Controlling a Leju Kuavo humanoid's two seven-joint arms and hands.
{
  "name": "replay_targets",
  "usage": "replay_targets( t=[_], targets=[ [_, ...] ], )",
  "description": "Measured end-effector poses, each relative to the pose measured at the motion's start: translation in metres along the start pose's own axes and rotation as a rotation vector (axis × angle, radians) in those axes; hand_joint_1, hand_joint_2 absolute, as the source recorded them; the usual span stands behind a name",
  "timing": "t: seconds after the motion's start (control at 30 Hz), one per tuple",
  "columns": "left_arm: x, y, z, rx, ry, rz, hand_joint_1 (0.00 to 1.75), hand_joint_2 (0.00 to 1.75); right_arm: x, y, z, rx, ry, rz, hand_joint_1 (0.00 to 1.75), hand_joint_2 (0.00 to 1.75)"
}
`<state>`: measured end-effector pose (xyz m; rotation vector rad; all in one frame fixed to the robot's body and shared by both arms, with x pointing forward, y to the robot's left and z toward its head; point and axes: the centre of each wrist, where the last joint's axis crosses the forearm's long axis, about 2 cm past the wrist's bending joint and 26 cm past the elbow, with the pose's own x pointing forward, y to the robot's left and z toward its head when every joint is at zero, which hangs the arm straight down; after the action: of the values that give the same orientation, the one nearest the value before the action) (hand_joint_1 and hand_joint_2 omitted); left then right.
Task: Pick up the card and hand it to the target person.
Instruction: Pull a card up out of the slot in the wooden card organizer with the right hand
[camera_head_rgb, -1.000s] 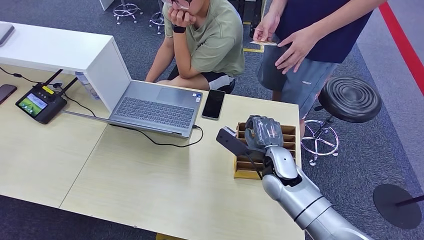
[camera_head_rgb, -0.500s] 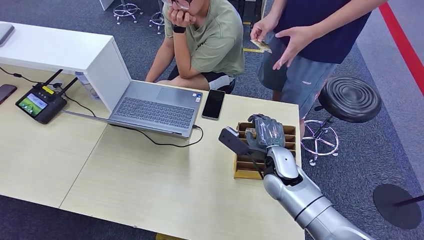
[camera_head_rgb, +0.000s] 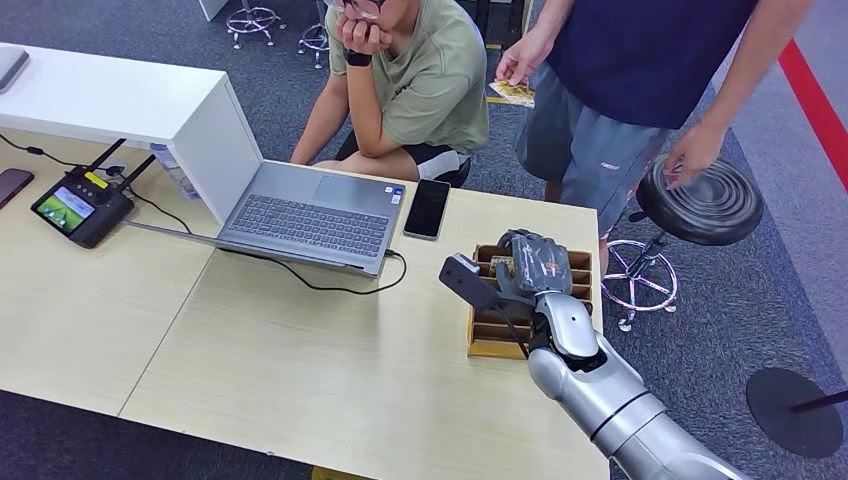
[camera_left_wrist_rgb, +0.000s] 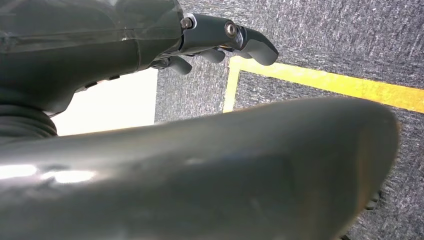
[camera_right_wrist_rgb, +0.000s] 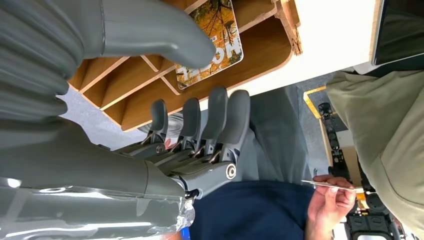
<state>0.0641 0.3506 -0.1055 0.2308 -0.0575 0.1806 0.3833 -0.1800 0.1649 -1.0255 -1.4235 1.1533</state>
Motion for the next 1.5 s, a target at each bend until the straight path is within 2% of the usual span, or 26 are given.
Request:
replay_targets(
  t=[0.27, 0.53, 0.87, 1.07, 1.2, 1.33, 1.47, 1.5],
  targets=[
    [0.000, 0.000, 0.000, 0.001, -0.001, -0.002, 0.00, 0.00, -0.008, 0.009, 0.002, 0.028, 0.028, 0.003, 0.93, 1.75],
    [0.000, 0.001, 0.000, 0.007, -0.002, -0.001, 0.00, 0.00, -0.012, 0.012, 0.002, 0.037, 0.037, 0.001, 1.00, 1.75],
    [0.001, 0.003, 0.000, 0.013, -0.007, 0.002, 0.00, 0.00, -0.011, 0.013, 0.003, 0.046, 0.035, -0.002, 1.20, 1.75],
    [0.001, 0.003, 0.000, 0.014, -0.009, 0.002, 0.00, 0.00, -0.012, 0.013, 0.003, 0.044, 0.036, -0.004, 1.40, 1.75],
    [0.001, 0.003, 0.000, -0.008, -0.006, 0.005, 0.00, 0.00, -0.013, 0.013, 0.006, 0.036, 0.033, -0.011, 1.68, 1.75],
    [0.002, 0.007, -0.001, -0.088, -0.063, 0.054, 0.00, 0.00, -0.018, 0.014, 0.008, 0.030, 0.038, -0.011, 1.75, 1.75],
    [0.003, 0.010, -0.001, -0.079, -0.083, 0.024, 0.00, 1.75, -0.025, 0.015, 0.011, 0.028, 0.046, -0.010, 1.75, 1.75],
    [0.003, 0.010, -0.001, -0.078, -0.082, 0.020, 0.00, 1.75, -0.025, 0.014, 0.011, 0.027, 0.046, -0.011, 1.75, 1.75]
  ],
)
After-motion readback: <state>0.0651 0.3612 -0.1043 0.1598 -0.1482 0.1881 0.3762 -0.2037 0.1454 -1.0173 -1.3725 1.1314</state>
